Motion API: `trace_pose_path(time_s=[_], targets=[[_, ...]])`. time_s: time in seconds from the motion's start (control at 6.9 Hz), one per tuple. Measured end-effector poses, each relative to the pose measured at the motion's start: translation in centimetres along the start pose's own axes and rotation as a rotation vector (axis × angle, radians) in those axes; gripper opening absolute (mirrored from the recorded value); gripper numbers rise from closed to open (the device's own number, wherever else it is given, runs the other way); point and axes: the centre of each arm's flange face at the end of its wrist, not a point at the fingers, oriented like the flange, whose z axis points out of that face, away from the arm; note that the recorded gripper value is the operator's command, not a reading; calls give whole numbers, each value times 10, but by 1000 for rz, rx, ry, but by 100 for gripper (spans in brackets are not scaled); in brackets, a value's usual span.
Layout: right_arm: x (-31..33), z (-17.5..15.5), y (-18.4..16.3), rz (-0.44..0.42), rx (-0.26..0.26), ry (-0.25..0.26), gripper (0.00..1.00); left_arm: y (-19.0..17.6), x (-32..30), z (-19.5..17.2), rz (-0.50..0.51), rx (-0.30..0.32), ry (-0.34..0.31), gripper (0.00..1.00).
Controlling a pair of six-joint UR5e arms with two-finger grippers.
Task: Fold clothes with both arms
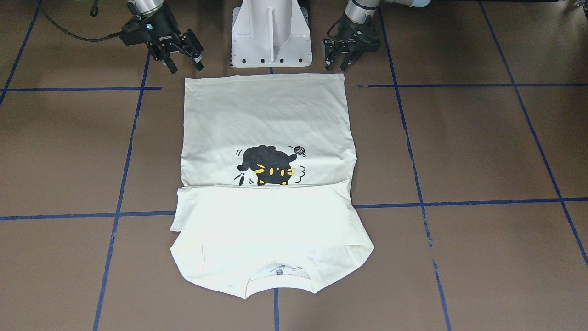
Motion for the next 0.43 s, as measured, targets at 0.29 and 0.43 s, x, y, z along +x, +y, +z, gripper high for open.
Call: trace_pose_path(time_s=[0.29,0.43], targets=[[0,0,0,0,6,-2,98,2,-4,3,0,-1,-11,55],[0,0,0,-1,10,-3,99,3,-4,3,1,-2,-12,55]])
